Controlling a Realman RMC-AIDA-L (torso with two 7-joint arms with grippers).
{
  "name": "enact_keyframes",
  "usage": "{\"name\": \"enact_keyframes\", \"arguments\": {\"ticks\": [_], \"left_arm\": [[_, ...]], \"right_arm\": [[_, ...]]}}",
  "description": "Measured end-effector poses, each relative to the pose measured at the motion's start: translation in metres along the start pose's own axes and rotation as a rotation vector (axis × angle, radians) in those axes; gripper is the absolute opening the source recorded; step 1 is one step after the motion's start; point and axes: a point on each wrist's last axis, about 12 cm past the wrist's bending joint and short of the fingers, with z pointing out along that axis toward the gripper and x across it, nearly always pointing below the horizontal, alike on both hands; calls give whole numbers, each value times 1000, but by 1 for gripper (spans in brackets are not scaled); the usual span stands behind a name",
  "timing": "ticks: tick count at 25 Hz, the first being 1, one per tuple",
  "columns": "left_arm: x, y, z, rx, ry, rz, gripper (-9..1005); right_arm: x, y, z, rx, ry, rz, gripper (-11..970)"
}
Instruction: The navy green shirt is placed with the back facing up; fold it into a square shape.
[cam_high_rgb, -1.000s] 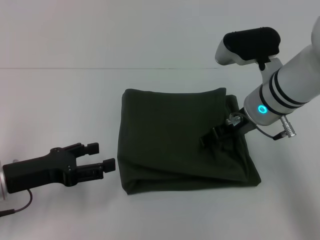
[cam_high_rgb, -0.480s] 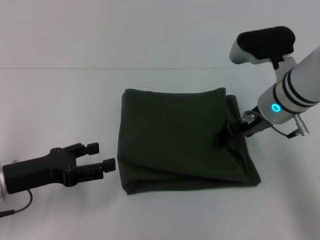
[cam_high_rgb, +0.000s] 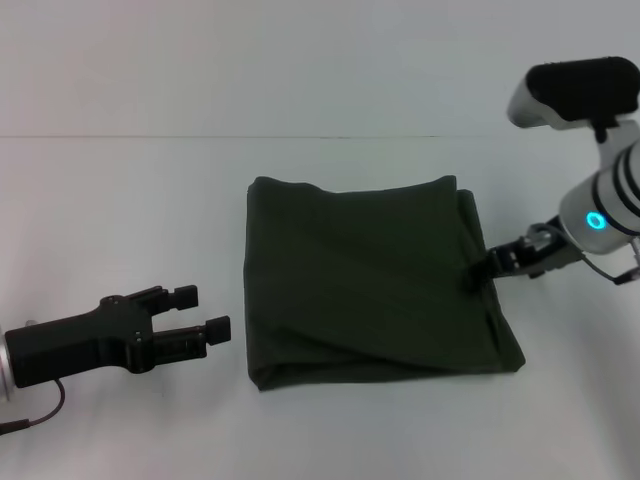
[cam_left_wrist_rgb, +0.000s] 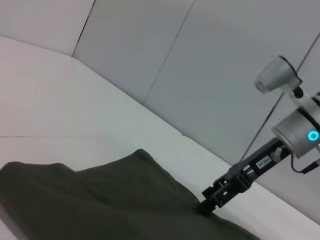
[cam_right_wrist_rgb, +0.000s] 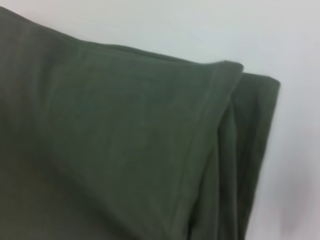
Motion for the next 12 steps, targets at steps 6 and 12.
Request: {"name": "enact_keyframes", "arguments": {"ticks": [6,12], "left_arm": [[0,0,1,-4,-2,-2,904],[0,1,3,-7,-2,-9,904]], "right_arm": [[14,-23,-6,-17,-31,65,908],[25,-38,-10,-138,-72,115,908]]}}
